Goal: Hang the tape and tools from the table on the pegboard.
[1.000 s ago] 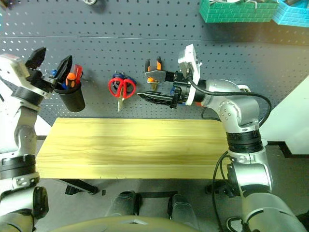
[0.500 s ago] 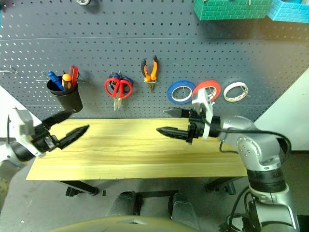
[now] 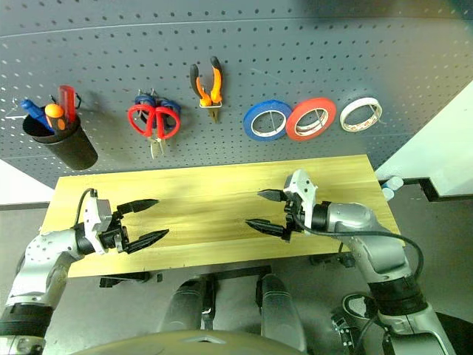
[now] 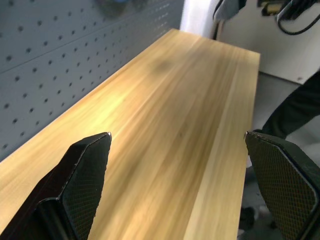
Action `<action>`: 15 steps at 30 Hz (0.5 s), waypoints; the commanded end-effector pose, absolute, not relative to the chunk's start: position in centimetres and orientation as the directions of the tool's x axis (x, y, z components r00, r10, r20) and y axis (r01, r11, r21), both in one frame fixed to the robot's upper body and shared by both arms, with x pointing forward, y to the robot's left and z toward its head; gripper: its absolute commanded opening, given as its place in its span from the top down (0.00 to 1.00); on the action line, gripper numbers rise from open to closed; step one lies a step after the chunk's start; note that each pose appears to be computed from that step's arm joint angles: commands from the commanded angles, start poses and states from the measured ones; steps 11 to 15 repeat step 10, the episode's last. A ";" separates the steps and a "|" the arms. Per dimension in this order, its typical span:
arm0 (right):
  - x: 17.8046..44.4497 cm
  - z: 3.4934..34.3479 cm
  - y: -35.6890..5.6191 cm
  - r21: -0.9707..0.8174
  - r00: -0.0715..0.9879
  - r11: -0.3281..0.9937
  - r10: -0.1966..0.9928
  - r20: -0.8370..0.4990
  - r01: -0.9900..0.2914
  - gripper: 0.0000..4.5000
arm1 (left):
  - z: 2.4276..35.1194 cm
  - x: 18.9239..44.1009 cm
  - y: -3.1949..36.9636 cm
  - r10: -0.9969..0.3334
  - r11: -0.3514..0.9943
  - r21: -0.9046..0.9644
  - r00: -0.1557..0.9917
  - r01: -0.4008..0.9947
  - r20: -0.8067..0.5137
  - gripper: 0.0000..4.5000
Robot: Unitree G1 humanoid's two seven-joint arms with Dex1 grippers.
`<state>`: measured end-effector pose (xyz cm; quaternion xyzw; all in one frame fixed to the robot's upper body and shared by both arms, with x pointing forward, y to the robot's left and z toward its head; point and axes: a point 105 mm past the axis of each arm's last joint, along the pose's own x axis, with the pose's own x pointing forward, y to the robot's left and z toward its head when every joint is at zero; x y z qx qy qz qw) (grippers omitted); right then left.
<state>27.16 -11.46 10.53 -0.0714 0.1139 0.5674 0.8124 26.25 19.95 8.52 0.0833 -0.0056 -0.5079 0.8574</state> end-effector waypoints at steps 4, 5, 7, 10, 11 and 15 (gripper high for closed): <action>28.7 13.2 -10.7 -0.069 0.325 0.318 0.926 -0.193 -0.946 0.00 | 9.5 26.3 20.5 -0.862 0.494 0.198 0.506 0.847 -0.012 0.01; 28.8 13.3 -10.7 -0.071 0.322 0.315 0.927 -0.190 -0.947 0.00 | 9.6 26.3 20.4 -0.860 0.498 0.206 0.509 0.843 -0.004 0.01; 29.0 13.2 -11.1 -0.061 0.318 0.312 0.929 -0.188 -0.948 0.00 | 9.5 26.3 20.4 -0.852 0.511 0.218 0.524 0.831 0.003 0.01; 29.2 13.0 -11.1 -0.065 0.309 0.301 0.931 -0.196 -0.951 0.00 | 9.9 26.1 20.2 -0.837 0.538 0.226 0.547 0.812 0.025 0.01; 29.2 13.0 -11.1 -0.065 0.309 0.301 0.931 -0.196 -0.951 0.00 | 9.9 26.1 20.2 -0.837 0.538 0.226 0.547 0.812 0.025 0.01; 29.2 13.0 -11.1 -0.065 0.309 0.301 0.931 -0.196 -0.951 0.00 | 9.9 26.1 20.2 -0.837 0.538 0.226 0.547 0.812 0.025 0.01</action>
